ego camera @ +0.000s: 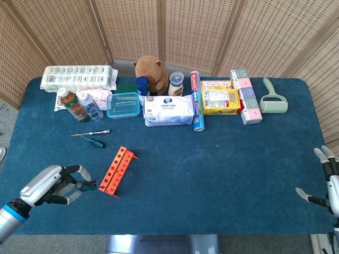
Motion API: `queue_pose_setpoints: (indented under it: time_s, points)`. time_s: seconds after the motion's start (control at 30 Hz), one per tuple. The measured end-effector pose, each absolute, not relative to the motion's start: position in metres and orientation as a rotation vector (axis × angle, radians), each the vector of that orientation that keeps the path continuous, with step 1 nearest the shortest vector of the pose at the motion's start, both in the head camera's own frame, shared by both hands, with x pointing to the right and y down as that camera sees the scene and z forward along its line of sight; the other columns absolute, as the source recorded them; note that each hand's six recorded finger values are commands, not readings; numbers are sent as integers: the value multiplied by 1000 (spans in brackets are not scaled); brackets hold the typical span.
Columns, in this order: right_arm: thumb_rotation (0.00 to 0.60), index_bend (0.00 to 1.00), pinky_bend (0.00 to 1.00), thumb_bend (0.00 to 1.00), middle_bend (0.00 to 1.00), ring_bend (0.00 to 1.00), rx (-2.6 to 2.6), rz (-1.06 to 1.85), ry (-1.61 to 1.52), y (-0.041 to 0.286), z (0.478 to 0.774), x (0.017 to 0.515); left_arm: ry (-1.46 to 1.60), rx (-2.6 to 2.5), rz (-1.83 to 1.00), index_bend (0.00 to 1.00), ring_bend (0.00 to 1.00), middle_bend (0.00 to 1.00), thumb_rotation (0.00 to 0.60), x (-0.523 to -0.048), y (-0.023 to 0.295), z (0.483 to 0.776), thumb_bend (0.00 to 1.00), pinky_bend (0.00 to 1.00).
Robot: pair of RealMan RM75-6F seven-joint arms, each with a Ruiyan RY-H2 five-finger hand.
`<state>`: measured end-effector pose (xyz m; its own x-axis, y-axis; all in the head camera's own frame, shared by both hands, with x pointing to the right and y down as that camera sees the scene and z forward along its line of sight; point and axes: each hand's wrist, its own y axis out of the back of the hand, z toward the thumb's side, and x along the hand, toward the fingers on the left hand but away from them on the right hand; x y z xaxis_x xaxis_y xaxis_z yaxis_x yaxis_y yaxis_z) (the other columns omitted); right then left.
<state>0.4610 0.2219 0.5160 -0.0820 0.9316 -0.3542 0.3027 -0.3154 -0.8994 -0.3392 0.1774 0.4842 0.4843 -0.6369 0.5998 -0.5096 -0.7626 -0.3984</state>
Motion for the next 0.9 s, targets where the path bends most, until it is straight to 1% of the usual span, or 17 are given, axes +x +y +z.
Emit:
queue_pose_setpoints:
  time_s: [0.53,0.9]
  points:
    - [600,34,0,83,7,0,-1624,1422,-1345,222,516,461,1005,-2547,-1150,534,910,949,600,-338,176,485,471,918]
    - [600,35,0,82,7,0,-1624,1422,-1343,222,516,460,1030,-2545,-1119,534,910,949,600,-342,175,477,470,918]
